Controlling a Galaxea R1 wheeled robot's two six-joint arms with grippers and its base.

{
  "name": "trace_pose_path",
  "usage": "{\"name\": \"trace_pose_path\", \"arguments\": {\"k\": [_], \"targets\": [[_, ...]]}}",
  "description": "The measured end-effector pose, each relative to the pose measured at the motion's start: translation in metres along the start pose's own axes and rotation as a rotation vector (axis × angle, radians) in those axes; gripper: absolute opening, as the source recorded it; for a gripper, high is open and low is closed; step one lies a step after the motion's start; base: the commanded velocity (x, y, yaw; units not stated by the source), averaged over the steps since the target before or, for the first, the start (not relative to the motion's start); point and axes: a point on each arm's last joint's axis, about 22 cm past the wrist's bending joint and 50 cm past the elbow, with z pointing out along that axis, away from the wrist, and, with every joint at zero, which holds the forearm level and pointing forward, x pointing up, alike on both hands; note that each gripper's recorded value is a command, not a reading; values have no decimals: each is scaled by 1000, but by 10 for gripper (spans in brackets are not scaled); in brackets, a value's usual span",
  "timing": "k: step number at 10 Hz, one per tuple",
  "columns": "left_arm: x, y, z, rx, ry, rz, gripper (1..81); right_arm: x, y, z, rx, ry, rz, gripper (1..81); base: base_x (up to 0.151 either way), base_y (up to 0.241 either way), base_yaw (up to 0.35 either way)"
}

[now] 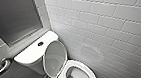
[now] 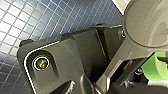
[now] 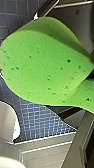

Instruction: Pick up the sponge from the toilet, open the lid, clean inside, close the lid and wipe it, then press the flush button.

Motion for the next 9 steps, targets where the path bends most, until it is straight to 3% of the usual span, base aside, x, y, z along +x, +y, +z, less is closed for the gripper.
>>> {"name": "trace_pose_path", "arguments": {"k": [2, 4, 6, 7, 9], "targets": [[-17, -9, 0, 12, -85, 155, 811, -5, 2, -2, -3, -4, 4, 10, 0, 0, 0], [-35, -8, 4, -64, -163, 196, 811, -1, 0, -8, 4, -1, 5, 10, 0, 0, 0], [-40, -8, 10, -145, -165, 171, 811, 6, -6, -22, 23, 2, 9, 10, 0, 0, 0], [-36, -14, 15, -167, -118, 142, 811, 17, -13, -34, 35, 5, 6, 10, 0, 0, 0], [-31, -28, 34, -161, -48, 58, 811, 57, -26, -56, 54, 35, -26, 10, 0, 0, 0]]}}
